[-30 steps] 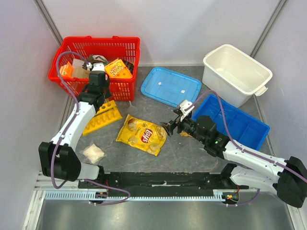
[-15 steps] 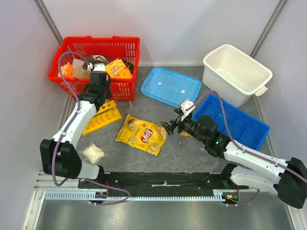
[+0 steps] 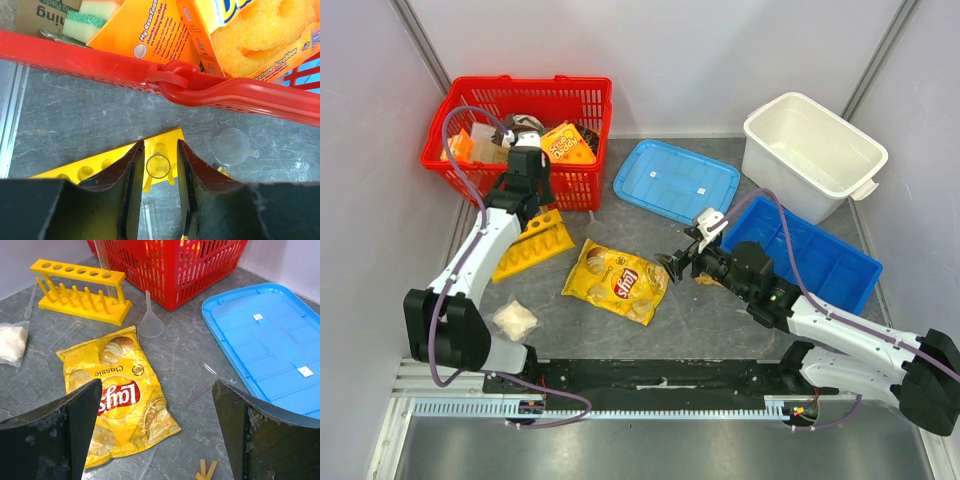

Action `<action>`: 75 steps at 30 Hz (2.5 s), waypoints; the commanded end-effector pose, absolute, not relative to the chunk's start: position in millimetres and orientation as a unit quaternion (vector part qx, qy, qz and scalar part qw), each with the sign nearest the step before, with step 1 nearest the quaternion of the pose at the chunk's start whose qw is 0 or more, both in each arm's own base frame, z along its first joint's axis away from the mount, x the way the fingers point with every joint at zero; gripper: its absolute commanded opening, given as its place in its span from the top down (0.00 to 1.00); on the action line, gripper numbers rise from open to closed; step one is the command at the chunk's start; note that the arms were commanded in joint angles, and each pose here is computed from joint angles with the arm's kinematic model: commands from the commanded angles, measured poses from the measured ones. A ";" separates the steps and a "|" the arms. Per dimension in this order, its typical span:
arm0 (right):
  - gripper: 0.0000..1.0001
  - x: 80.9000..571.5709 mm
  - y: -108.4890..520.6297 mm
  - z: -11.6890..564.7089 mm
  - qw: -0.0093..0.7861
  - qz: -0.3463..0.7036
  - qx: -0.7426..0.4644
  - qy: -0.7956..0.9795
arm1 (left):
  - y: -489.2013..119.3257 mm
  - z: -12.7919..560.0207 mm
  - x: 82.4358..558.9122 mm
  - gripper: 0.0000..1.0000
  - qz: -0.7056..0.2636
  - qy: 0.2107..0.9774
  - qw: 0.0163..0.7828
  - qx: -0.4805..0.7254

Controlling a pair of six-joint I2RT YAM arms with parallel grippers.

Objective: Organize the chemistry lab equipment

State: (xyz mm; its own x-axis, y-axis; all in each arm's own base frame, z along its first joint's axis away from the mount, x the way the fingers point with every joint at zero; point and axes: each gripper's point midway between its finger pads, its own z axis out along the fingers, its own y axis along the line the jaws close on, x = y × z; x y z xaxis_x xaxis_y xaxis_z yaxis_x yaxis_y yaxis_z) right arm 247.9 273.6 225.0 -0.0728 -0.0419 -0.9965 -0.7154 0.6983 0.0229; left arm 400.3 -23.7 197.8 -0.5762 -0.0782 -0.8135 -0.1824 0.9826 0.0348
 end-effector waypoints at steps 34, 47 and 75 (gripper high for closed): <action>0.54 189.5 250.2 43.4 0.286 0.102 -0.231 0.924 | -102.9 233.5 275.0 0.42 -0.214 0.871 0.441 0.009; 0.66 180.4 251.9 13.5 0.265 0.072 -0.246 0.930 | -81.9 243.2 268.0 0.42 -0.180 0.841 0.510 -0.023; 1.00 261.5 194.2 150.6 0.397 -0.003 -0.028 0.917 | -91.6 244.4 256.3 0.42 -0.222 0.826 0.517 -0.032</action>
State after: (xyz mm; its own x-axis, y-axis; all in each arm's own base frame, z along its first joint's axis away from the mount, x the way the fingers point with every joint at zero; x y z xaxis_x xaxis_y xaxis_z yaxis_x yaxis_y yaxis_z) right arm 218.2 236.3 109.3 -0.7481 -0.1980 -0.6333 -0.2541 0.9672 -0.0022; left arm 253.5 -87.1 230.5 -0.5054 -0.2443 -0.8276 0.1543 0.9180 -0.3652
